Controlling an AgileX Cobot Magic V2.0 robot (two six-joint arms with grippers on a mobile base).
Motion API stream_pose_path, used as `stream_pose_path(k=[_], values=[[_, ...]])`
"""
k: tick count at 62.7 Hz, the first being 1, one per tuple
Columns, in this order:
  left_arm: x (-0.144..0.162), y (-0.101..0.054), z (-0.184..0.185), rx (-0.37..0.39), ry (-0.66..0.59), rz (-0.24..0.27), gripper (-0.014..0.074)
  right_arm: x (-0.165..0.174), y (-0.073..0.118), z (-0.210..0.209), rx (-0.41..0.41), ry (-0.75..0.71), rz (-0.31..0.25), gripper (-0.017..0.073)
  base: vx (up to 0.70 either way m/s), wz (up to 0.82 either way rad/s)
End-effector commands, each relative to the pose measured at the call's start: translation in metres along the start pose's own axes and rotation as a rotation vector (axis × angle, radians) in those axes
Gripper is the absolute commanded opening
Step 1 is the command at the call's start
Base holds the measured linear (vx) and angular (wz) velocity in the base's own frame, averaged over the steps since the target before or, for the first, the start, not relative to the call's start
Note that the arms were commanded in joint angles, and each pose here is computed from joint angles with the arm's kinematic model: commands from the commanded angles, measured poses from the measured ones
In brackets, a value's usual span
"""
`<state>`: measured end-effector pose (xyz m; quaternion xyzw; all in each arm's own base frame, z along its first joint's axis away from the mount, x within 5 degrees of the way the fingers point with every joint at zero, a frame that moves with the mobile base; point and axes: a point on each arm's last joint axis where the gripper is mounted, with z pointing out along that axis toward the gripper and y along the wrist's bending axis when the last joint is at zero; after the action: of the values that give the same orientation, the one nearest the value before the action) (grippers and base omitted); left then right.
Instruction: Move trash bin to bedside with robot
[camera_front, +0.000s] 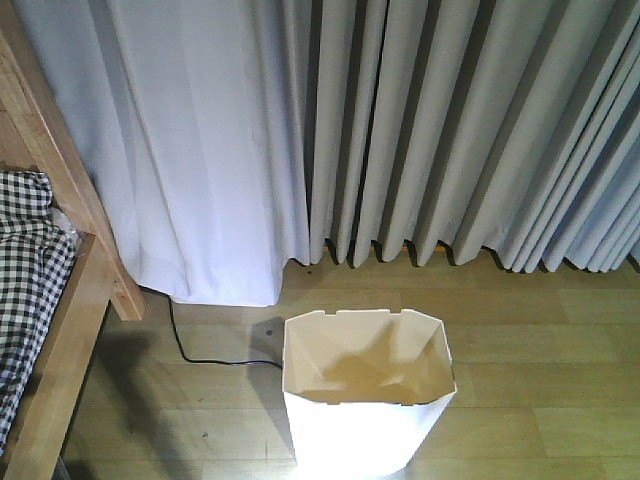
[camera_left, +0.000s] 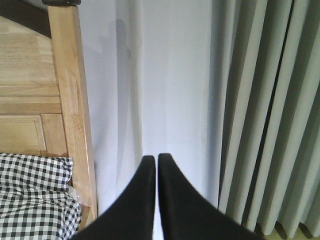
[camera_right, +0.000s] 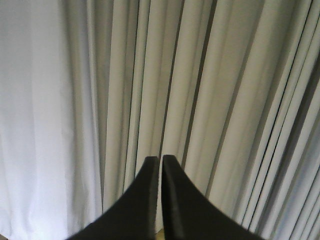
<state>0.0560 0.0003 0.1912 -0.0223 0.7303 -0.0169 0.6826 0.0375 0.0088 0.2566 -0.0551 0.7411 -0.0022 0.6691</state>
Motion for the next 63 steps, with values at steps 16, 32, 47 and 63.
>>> stream_pose_path(k=[16,32,47,63], values=[[0.002,0.0,0.001,0.007,-0.053,-0.017,-0.0006,-0.014,-0.003,-0.002,0.025,-0.084,0.003,-0.001,0.0,0.0],[0.002,0.0,0.001,0.007,-0.053,-0.017,-0.0006,-0.014,-0.003,-0.002,0.025,-0.084,0.003,-0.001,0.0,0.0],[0.002,0.0,0.001,0.007,-0.053,-0.017,-0.0006,-0.009,-0.004,0.002,0.04,-0.099,0.033,-0.001,0.0,0.0],[0.002,0.0,0.001,0.007,-0.053,-0.017,-0.0006,0.044,-0.009,0.02,0.128,-0.171,0.019,-0.001,0.0,0.0]])
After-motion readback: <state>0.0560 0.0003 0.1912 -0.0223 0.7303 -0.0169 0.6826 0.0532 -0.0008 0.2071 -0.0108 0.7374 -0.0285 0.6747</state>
